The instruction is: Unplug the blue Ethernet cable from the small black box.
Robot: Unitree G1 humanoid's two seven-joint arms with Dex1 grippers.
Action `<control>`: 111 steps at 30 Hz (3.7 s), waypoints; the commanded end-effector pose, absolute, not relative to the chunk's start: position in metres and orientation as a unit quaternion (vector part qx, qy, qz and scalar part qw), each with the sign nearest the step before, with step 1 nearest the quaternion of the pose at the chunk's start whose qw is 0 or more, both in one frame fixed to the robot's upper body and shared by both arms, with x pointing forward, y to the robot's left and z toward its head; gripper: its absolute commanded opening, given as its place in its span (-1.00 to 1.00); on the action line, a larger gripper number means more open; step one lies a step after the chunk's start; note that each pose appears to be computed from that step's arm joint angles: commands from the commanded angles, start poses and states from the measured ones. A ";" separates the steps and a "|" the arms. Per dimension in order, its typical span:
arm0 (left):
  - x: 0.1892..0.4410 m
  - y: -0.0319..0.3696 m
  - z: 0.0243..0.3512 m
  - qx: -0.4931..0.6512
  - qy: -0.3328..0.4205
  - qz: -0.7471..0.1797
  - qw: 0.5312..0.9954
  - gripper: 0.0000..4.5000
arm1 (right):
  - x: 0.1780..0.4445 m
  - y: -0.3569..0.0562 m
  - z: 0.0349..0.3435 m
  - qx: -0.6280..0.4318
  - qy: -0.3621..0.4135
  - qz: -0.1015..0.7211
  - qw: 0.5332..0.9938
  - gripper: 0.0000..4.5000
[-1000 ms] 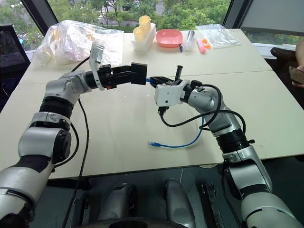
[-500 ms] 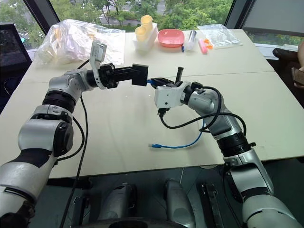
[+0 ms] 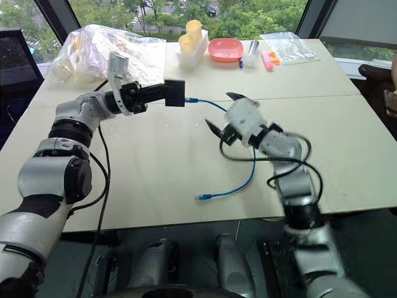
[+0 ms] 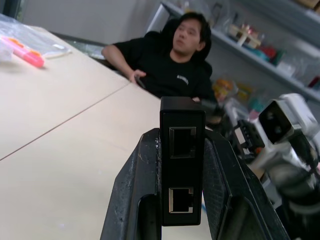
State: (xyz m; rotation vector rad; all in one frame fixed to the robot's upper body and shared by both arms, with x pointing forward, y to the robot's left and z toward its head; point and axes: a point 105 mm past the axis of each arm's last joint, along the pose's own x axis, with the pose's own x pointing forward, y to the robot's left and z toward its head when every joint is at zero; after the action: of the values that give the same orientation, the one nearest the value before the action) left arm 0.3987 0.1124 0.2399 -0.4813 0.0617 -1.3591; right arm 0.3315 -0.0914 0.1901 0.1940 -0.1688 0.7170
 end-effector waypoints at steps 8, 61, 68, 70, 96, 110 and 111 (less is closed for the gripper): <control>0.381 0.119 0.274 -0.344 -0.020 -0.648 0.679 -0.78 | 0.311 -0.055 0.235 0.382 -0.101 0.380 0.836 0.97; 0.361 0.105 0.263 -0.353 -0.002 -0.650 0.673 -0.78 | 0.317 -0.036 0.241 0.392 -0.110 0.431 0.805 -0.99; 0.367 0.132 0.268 -0.342 -0.017 -0.622 0.704 -0.78 | 0.347 -0.099 0.246 0.434 -0.159 0.303 0.834 -0.99; 0.368 0.142 0.269 -0.334 -0.016 -0.616 0.713 -0.78 | 0.353 -0.122 0.248 0.429 -0.173 0.274 0.843 -0.99; 0.407 0.018 0.172 0.009 -0.104 -0.453 0.886 -0.78 | 0.393 -0.164 0.139 0.132 0.131 0.110 0.976 0.98; 0.394 -0.004 0.127 0.010 -0.074 -0.468 0.881 0.00 | 0.337 -0.157 0.146 0.060 0.131 0.193 0.970 1.00; 0.395 -0.003 0.128 0.013 -0.075 -0.466 0.881 0.17 | 0.338 -0.157 0.147 0.054 0.127 0.190 0.972 1.00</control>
State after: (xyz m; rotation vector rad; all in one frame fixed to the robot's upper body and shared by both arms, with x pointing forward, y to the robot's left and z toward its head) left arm 0.3948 -0.0016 0.1175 0.0116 -0.1084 -0.9651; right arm 0.3363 -0.1552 0.1332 0.1285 0.3228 0.3956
